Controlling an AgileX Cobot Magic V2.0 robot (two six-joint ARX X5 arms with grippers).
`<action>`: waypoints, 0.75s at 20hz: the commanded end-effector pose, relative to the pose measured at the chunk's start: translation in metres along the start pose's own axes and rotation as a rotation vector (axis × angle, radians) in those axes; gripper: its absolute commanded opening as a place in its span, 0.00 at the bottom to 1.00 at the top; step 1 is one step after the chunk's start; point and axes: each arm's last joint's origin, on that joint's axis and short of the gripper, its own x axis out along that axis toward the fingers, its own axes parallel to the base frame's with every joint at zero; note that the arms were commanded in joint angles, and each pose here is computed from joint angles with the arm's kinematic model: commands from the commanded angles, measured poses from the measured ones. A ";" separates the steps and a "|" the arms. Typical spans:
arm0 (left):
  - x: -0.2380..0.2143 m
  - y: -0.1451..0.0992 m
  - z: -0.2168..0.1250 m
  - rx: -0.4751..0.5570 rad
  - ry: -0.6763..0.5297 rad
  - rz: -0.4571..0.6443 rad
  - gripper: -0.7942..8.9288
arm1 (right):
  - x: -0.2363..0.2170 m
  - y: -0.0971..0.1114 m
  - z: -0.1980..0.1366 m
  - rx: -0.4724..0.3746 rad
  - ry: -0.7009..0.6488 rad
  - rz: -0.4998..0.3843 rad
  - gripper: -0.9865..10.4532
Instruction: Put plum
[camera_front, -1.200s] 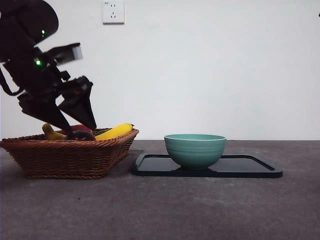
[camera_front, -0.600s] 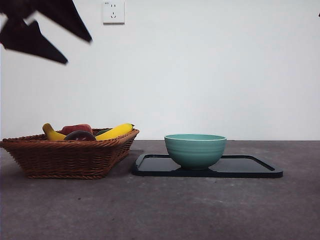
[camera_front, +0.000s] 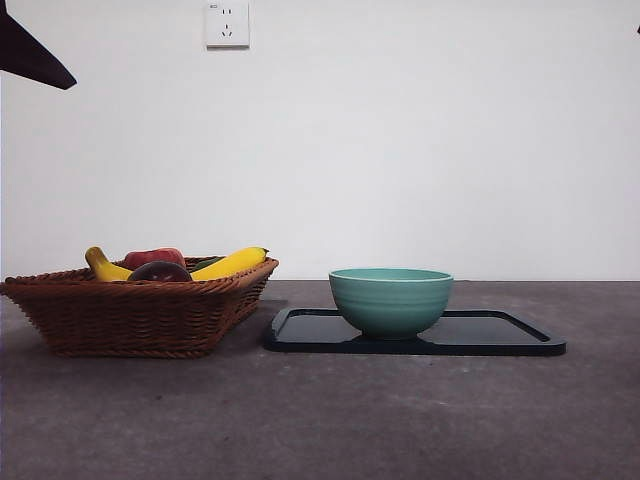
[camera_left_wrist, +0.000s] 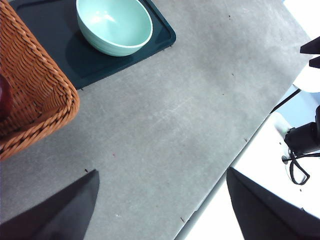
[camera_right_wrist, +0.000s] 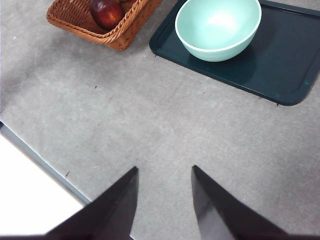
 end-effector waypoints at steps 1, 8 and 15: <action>-0.003 -0.002 0.006 0.030 -0.019 -0.006 0.50 | -0.001 0.001 0.003 0.011 -0.005 0.006 0.24; -0.003 -0.002 0.006 0.032 -0.020 -0.006 0.50 | -0.001 0.001 0.003 0.028 -0.006 0.006 0.24; -0.003 -0.002 0.006 0.035 -0.024 -0.005 0.50 | 0.028 -0.008 0.036 0.200 -0.098 -0.017 0.29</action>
